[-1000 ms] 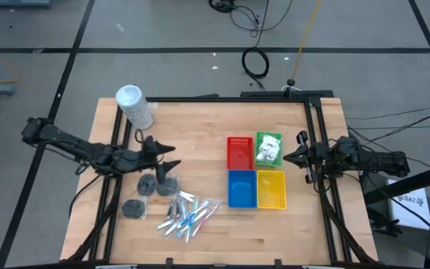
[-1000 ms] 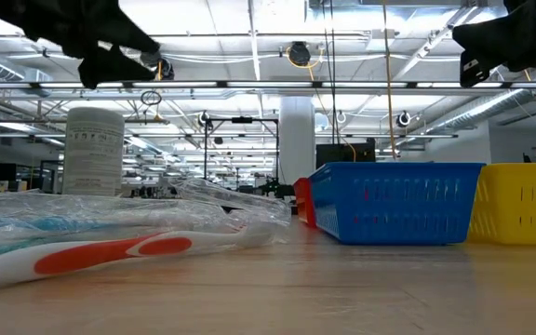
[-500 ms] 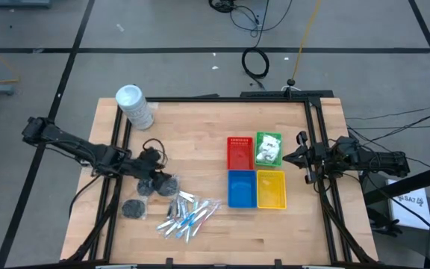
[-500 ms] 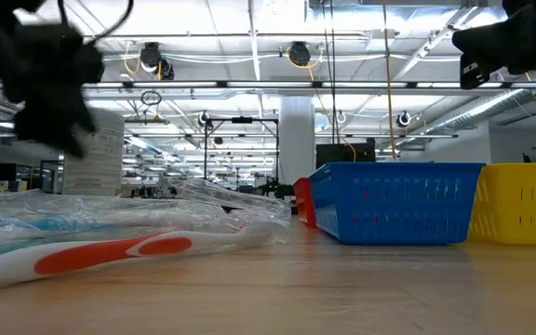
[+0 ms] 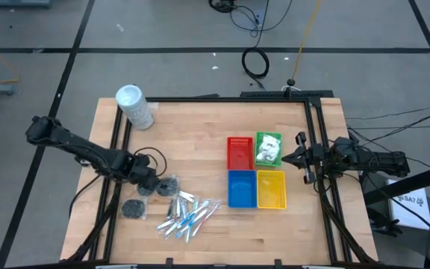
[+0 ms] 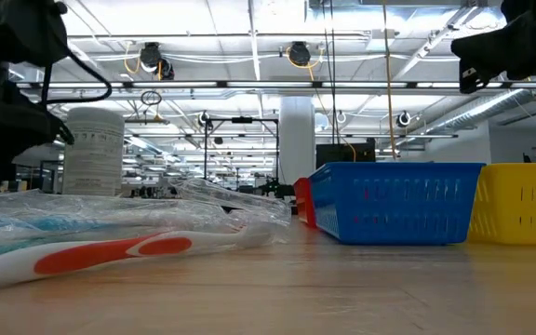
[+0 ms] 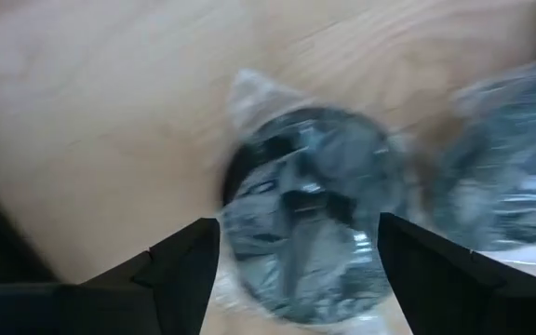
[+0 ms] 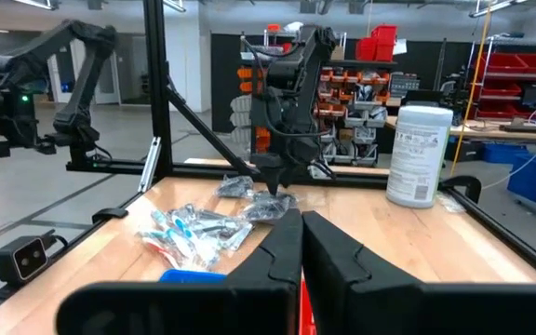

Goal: Pick & Place Travel size toiletries
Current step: Put the black hairbrush into the orange bin

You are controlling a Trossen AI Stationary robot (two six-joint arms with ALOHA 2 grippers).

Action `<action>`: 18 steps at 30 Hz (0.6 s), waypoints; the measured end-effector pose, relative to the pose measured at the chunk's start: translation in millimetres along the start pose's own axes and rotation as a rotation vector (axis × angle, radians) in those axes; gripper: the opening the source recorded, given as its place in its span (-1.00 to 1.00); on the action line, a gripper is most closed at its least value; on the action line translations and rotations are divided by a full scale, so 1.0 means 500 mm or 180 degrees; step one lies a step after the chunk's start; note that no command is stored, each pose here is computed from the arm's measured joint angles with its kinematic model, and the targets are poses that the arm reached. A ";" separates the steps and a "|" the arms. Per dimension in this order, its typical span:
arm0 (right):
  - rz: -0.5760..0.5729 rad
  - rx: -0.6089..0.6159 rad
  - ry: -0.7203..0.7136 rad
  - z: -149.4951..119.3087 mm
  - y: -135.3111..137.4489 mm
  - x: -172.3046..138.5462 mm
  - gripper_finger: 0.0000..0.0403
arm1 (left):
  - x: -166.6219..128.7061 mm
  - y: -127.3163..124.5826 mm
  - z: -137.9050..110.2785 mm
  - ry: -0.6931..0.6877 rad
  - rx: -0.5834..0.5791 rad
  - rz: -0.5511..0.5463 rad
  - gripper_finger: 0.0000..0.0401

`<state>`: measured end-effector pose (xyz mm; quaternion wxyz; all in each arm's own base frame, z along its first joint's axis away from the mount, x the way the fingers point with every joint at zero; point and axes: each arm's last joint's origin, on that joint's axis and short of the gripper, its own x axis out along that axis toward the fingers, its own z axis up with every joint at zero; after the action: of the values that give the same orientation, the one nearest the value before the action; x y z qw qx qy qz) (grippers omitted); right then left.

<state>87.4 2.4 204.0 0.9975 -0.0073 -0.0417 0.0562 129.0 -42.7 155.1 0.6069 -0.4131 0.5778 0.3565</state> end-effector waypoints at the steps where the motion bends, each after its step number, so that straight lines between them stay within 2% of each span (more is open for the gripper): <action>1: 0.0000 0.0002 0.0013 -0.003 0.000 0.001 -1.00 | 0.004 -0.001 0.000 0.0014 -0.0003 0.0049 0.42; 7: -0.0002 -0.0044 0.0005 -0.008 0.000 0.002 -1.00 | 0.028 -0.015 0.002 0.0056 -0.0007 0.0287 0.42; 12: -0.0004 -0.0051 -0.0031 -0.006 0.000 0.002 -1.00 | 0.035 -0.028 0.004 -0.0024 0.0155 0.0179 0.42; 18: -0.0004 -0.0050 -0.0023 -0.006 0.000 0.002 -1.00 | 0.037 -0.032 0.005 -0.0057 0.0158 0.0111 0.41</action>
<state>88.7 2.3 200.9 0.9973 -0.0149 -0.0457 0.0553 146.0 -47.5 138.2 0.6159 -0.3845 0.5882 0.3563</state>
